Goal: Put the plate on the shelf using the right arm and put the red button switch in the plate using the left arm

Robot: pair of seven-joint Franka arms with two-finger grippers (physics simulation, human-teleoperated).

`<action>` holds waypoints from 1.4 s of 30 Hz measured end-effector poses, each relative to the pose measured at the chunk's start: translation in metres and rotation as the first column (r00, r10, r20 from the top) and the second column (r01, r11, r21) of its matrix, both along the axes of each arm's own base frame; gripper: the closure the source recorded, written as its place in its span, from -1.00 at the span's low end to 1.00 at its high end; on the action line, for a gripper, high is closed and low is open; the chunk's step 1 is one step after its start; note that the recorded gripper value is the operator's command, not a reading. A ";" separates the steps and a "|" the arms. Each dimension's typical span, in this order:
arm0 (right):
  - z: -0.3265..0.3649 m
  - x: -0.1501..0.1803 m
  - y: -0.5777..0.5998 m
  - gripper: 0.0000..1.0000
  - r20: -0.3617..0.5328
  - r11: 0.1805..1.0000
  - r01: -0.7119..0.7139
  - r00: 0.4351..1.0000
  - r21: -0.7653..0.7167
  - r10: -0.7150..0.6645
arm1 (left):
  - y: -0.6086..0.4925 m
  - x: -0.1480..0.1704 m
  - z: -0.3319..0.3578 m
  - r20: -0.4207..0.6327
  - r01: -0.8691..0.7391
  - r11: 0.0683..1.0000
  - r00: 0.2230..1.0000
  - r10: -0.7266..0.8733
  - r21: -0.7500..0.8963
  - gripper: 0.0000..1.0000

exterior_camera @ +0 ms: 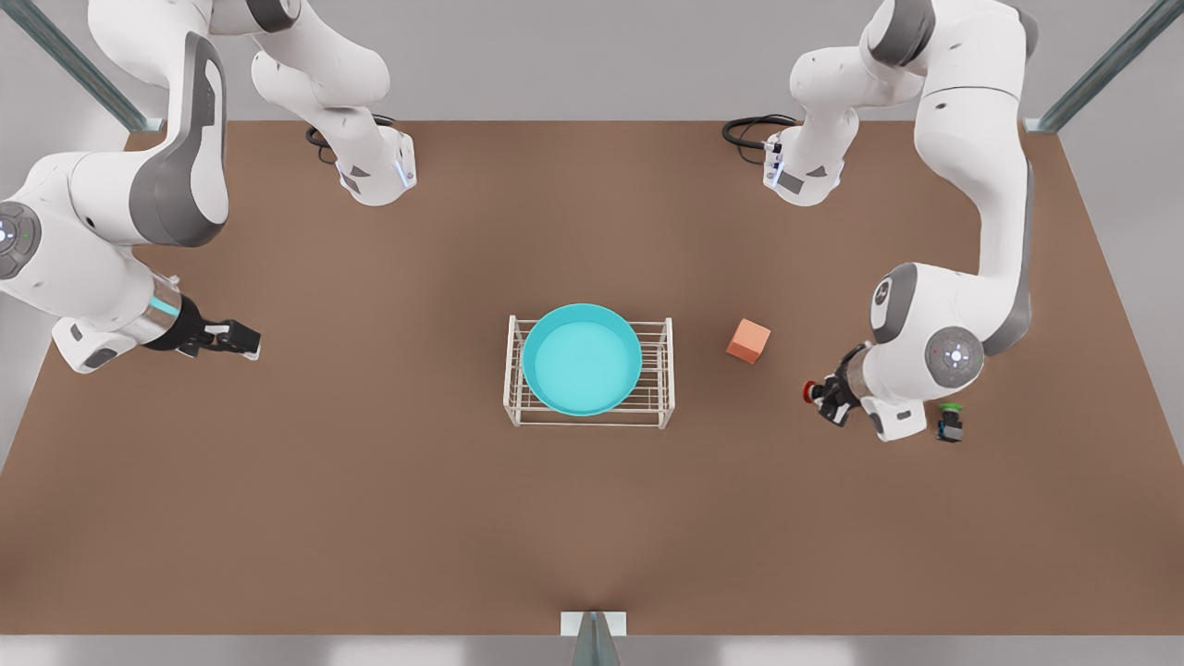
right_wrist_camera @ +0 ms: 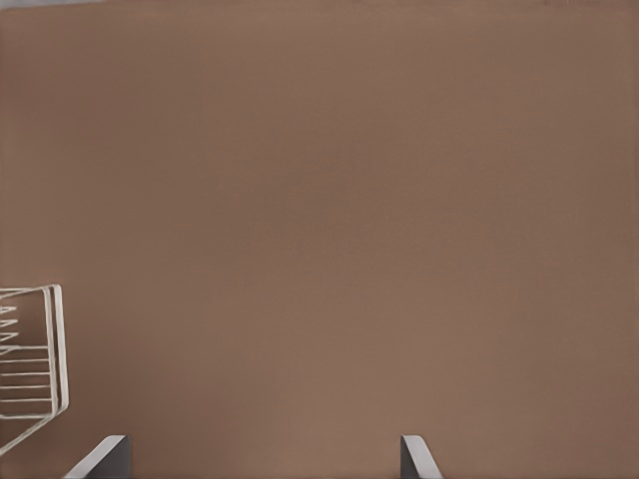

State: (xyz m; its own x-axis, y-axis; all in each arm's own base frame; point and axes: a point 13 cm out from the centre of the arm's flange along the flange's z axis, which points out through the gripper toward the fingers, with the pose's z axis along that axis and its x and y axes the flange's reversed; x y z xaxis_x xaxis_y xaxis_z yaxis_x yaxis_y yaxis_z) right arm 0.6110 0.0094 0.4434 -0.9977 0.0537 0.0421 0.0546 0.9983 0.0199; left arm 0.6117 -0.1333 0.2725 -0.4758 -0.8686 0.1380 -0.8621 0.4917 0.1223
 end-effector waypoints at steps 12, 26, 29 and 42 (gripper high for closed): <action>0.000 0.001 0.000 -1.00 0.003 1.000 -0.001 1.000 -0.001 0.001 | -0.212 -0.102 0.035 -0.090 0.192 0.979 0.976 -0.197 -0.063 0.04; 0.002 0.000 -0.001 -1.00 0.005 1.000 0.000 1.000 -0.001 0.000 | -0.381 -0.095 -0.001 -0.006 0.032 0.989 0.999 -0.033 -0.147 0.03; 0.002 0.000 -0.002 -1.00 0.005 1.000 0.001 1.000 -0.001 -0.001 | -0.395 -0.096 -0.001 0.010 -0.014 0.988 1.000 0.016 -0.153 0.03; 0.002 0.001 -0.004 -1.00 0.006 1.000 0.005 1.000 -0.001 -0.004 | 0.035 0.040 0.150 0.154 -0.415 0.909 0.900 0.408 0.020 -1.00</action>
State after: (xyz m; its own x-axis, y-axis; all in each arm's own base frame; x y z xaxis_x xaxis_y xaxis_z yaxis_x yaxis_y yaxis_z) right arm 0.6119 0.0057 0.4449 -0.9976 0.0583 0.0361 0.0590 0.9981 0.0190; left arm 0.6519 -0.0981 0.4224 -0.0857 -0.9953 0.0456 -0.9963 0.0857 -0.0024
